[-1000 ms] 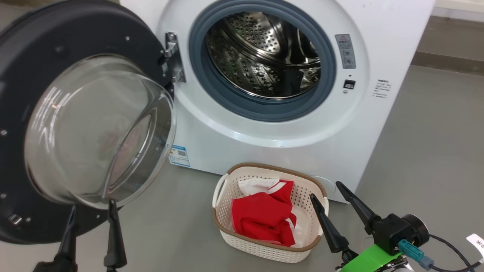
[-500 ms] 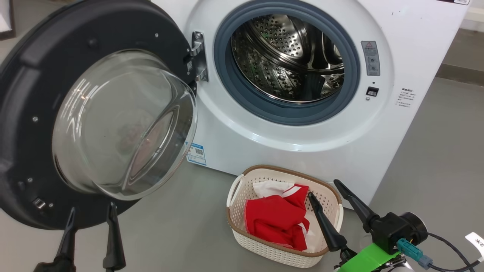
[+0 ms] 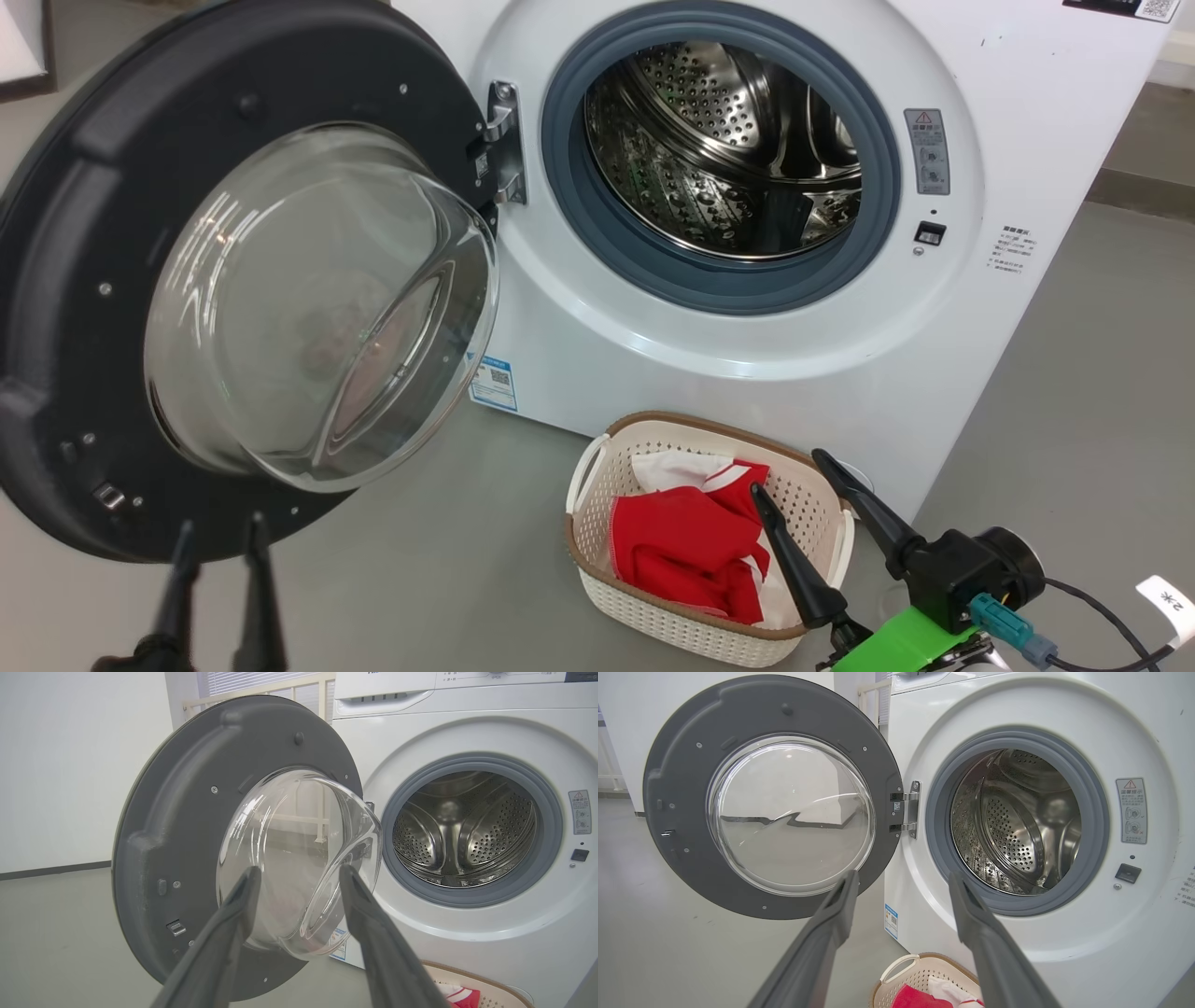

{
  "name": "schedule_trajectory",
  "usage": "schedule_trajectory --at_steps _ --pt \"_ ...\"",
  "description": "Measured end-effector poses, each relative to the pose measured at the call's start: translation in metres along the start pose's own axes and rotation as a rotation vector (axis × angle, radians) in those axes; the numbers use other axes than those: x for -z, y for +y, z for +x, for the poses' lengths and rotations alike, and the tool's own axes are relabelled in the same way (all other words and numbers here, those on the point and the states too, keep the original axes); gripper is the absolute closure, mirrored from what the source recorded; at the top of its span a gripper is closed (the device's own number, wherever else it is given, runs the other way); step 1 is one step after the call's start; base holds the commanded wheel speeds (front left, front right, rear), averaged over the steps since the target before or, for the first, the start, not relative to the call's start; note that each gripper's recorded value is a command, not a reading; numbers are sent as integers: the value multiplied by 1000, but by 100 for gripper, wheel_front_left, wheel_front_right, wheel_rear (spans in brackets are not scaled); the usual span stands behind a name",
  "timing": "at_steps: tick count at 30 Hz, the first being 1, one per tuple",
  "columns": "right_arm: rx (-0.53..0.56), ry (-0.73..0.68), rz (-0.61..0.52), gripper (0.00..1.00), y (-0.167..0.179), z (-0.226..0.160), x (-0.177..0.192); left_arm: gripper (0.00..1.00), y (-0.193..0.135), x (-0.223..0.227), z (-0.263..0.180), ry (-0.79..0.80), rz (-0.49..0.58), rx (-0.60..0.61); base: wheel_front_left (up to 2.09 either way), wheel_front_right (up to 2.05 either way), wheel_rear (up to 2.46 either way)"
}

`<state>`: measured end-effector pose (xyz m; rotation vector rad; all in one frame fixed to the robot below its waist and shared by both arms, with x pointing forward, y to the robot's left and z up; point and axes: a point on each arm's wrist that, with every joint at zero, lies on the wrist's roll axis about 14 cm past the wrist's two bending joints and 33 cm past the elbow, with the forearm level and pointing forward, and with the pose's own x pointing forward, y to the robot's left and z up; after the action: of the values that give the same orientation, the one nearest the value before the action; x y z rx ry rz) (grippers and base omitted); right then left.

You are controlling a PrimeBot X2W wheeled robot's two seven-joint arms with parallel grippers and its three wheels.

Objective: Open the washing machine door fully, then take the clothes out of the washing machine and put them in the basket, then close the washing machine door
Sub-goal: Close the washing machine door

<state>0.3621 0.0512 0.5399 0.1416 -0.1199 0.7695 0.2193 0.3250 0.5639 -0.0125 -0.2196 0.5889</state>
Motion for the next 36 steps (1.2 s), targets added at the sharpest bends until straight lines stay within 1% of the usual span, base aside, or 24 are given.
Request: schedule_trajectory --at_steps 4,11,20,23,25,27,29,30,31,32,36 --pt "1 0 -1 0 0 -1 0 100 1 1 -1 4 2 -9 0 0 0" --pt "9 2 -1 0 -2 -2 0 100 14 -19 8 -68 25 -51 0 0 0" --pt "23 16 -2 0 -8 -6 5 100 37 -93 53 -300 45 -109 0 0 0" --pt "33 20 -3 0 -11 -8 6 100 55 -121 71 -385 66 -163 0 0 0" --pt "39 22 -4 0 -13 -9 7 100 69 -137 81 -429 57 -205 0 0 0" --pt "44 24 -2 0 -15 -11 7 100 81 -145 92 -446 6 -244 0 0 0" --pt "49 25 6 0 -16 -12 8 100 93 -145 102 -438 -109 -279 0 0 0" --pt "50 25 6 0 -16 -12 8 100 97 -142 108 -426 -146 -286 0 0 0" --pt "52 26 9 0 -17 -13 8 100 102 -138 113 -410 -204 -295 0 0 0" --pt "53 27 9 0 -18 -14 8 100 106 -133 118 -386 -223 -310 0 0 0" --pt "54 33 -1 0 -21 -15 9 100 123 -110 138 -274 -397 -358 0 0 0"
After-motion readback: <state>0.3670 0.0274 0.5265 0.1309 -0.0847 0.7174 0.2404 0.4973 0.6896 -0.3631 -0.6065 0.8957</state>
